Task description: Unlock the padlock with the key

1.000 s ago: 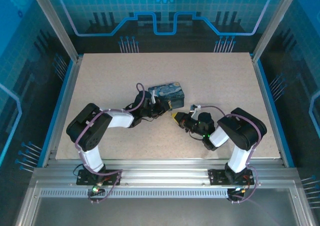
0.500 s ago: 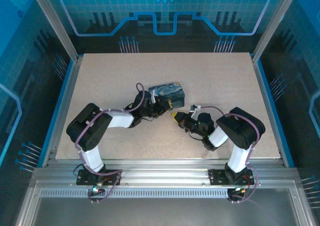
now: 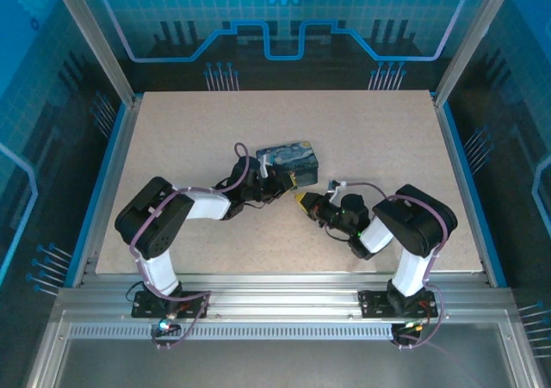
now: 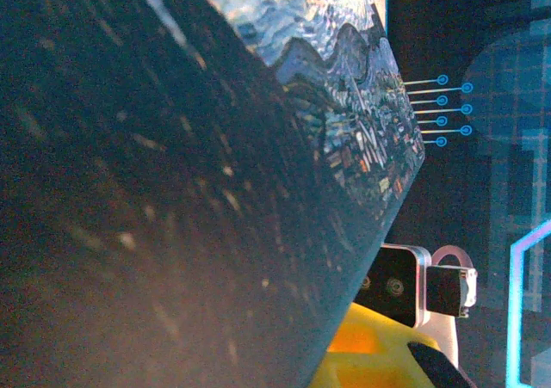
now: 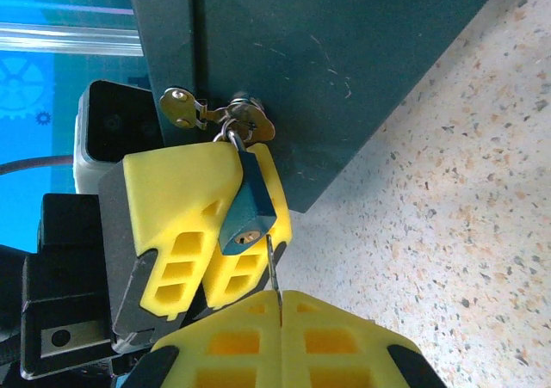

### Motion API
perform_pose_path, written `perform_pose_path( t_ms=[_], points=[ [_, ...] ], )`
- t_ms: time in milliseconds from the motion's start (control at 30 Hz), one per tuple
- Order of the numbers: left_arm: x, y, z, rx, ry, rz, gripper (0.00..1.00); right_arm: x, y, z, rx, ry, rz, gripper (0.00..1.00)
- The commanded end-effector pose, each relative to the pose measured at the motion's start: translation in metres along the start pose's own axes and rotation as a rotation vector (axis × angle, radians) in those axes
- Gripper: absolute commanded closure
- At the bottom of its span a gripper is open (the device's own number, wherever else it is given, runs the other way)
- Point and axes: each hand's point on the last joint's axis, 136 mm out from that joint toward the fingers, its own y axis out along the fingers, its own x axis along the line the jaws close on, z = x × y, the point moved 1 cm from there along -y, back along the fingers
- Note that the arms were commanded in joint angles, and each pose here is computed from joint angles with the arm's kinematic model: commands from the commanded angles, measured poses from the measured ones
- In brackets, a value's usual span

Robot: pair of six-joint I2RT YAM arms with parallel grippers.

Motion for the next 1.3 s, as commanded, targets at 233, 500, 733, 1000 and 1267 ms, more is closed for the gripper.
perform_pose_path(
  t_ms=[233, 500, 733, 1000, 1267],
  points=[
    [-0.003, -0.001, 0.0, 0.006, 0.004, 0.035, 1.0, 0.017, -0.006, 0.0, -0.021, -0.026, -0.044, 1.0],
    [-0.003, -0.001, 0.0, 0.007, -0.003, 0.042, 1.0, 0.012, -0.001, 0.0, -0.013, -0.017, -0.032, 1.0],
    [-0.004, -0.001, 0.0, 0.008, -0.002, 0.045, 1.0, 0.009, 0.001, 0.0, -0.012, -0.013, -0.029, 1.0],
    [-0.004, 0.0, 0.001, 0.013, -0.006, 0.047, 1.0, 0.014, 0.003, -0.002, -0.012, -0.022, -0.037, 1.0],
    [-0.005, 0.0, 0.001, 0.014, -0.007, 0.054, 1.0, 0.015, 0.004, -0.005, -0.022, -0.01, -0.04, 1.0]
  ],
)
